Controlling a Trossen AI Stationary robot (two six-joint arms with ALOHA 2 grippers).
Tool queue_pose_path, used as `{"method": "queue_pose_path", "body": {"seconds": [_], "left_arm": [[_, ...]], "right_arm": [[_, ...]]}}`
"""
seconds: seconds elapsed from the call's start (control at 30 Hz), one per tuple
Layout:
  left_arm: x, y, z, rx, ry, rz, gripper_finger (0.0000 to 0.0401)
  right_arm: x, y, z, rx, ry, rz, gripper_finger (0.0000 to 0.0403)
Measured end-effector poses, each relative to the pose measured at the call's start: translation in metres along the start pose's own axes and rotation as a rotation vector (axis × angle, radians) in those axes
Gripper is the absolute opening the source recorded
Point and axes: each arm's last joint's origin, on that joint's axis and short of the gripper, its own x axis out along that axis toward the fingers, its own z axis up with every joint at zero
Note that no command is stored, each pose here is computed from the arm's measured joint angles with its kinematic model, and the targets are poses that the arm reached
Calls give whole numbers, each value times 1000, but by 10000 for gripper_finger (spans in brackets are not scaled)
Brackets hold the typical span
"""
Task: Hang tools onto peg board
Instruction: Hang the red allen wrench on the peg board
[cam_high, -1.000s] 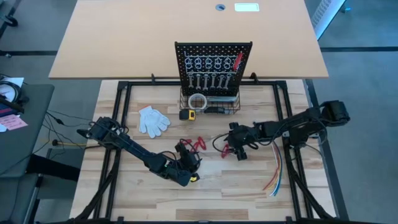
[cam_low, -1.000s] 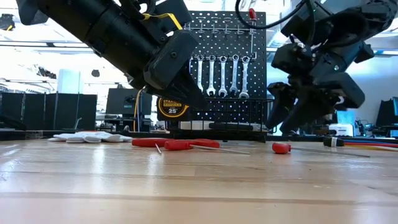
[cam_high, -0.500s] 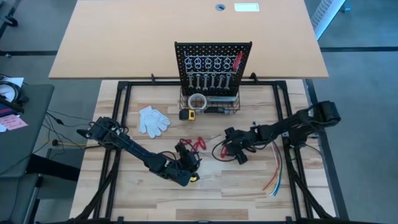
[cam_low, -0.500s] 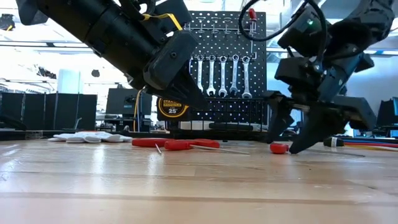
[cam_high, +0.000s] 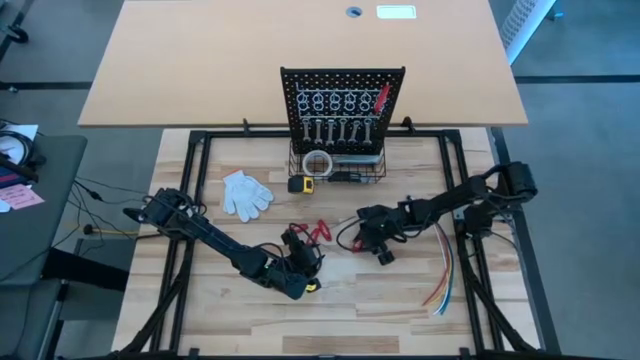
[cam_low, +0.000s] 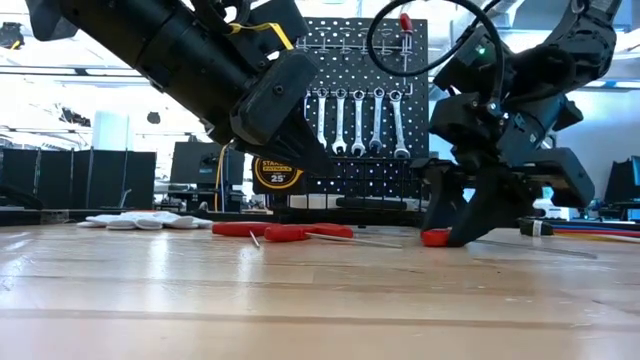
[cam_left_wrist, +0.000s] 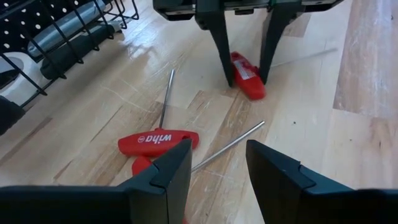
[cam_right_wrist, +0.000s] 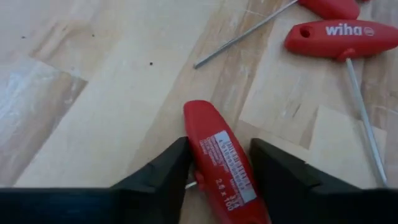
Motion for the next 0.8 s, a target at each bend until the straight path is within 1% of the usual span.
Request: {"method": "queue_pose_path", "body": {"seconds": [0.07,0.2,0.3,0.37,0.43,0.47,0.53,0.7,0.8], "left_arm": [[0,0,0,0,0,0,150],[0,0,0,0,0,0,150],[0,0,0,0,0,0,150],[0,0,0,0,0,0,150],[0,0,0,7,0,0,150],[0,0,0,8,0,0,150],[0,0,0,9,0,0,150],[0,0,0,9,0,0,150],[0,0,0,10,0,0,150]], "right_arm": [[0,2,1,-11,-10,2,121],[-1,5,10,-38,-73,-19,82],[-7,8,20,-53,-153,-37,62],[-14,10,26,-65,-202,-47,41],[-26,10,38,-79,-290,-69,13],[-32,9,43,-84,-329,-79,7],[-41,9,49,-66,-373,-82,8],[-54,11,53,26,-413,-65,18],[-56,17,51,77,-367,-28,30]]}}
